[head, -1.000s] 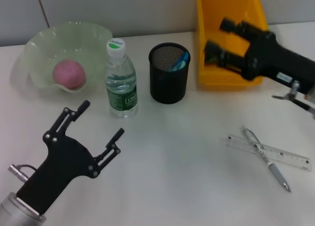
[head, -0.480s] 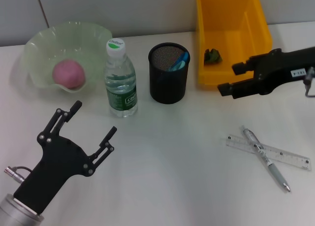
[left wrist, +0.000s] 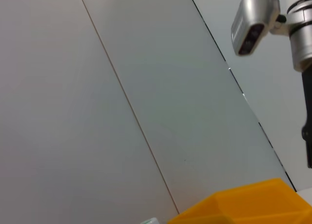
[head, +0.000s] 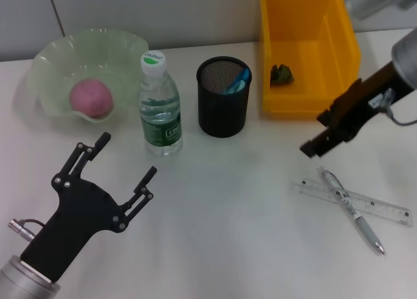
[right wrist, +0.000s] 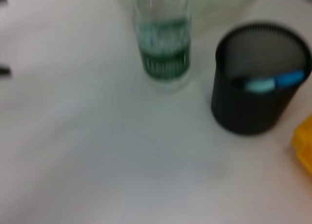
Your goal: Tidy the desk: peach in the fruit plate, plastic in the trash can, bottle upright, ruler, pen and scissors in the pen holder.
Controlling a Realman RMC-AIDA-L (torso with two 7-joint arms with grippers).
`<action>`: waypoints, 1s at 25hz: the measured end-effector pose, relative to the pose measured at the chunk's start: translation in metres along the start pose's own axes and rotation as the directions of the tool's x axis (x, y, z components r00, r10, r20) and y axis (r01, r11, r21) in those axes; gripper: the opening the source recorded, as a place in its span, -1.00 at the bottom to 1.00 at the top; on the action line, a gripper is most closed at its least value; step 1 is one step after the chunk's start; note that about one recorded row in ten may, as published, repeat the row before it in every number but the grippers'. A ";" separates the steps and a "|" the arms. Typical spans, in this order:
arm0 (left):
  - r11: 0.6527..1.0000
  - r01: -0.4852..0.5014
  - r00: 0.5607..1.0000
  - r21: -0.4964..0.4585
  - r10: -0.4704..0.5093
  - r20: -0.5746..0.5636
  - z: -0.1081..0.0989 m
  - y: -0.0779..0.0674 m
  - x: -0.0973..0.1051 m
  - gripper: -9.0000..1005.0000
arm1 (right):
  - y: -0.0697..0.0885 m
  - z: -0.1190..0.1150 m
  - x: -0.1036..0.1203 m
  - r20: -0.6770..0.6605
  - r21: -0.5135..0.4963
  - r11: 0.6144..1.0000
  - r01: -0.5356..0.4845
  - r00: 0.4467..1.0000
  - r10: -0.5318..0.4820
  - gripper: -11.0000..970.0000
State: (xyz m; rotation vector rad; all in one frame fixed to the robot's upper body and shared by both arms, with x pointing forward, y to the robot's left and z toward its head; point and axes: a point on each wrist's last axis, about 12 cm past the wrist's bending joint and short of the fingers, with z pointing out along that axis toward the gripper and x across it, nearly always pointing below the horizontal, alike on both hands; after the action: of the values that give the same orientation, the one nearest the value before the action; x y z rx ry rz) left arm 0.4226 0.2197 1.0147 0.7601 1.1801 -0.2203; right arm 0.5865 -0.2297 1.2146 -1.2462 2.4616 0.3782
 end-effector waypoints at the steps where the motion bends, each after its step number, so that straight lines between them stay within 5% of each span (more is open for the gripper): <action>1: 1.000 0.000 1.000 0.000 0.000 -0.001 0.000 0.000 0.000 0.56 | 0.001 0.003 0.000 -0.020 0.001 1.000 0.018 1.000 -0.018 0.57; 11: 1.000 0.000 1.000 0.000 0.000 -0.001 0.002 0.000 0.000 0.56 | 0.005 0.025 0.007 -0.097 0.023 0.980 0.199 0.976 -0.196 0.54; 25: 1.000 0.002 1.000 -0.003 -0.002 -0.001 0.003 -0.001 0.000 0.56 | 0.007 0.061 0.020 -0.166 -0.024 0.978 0.207 0.964 -0.208 0.48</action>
State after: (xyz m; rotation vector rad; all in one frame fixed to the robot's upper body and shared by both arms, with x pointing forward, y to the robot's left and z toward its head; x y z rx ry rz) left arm 0.4246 0.2173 1.0147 0.7571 1.1817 -0.2197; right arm 0.5811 -0.2163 1.1520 -1.5803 2.4332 0.2330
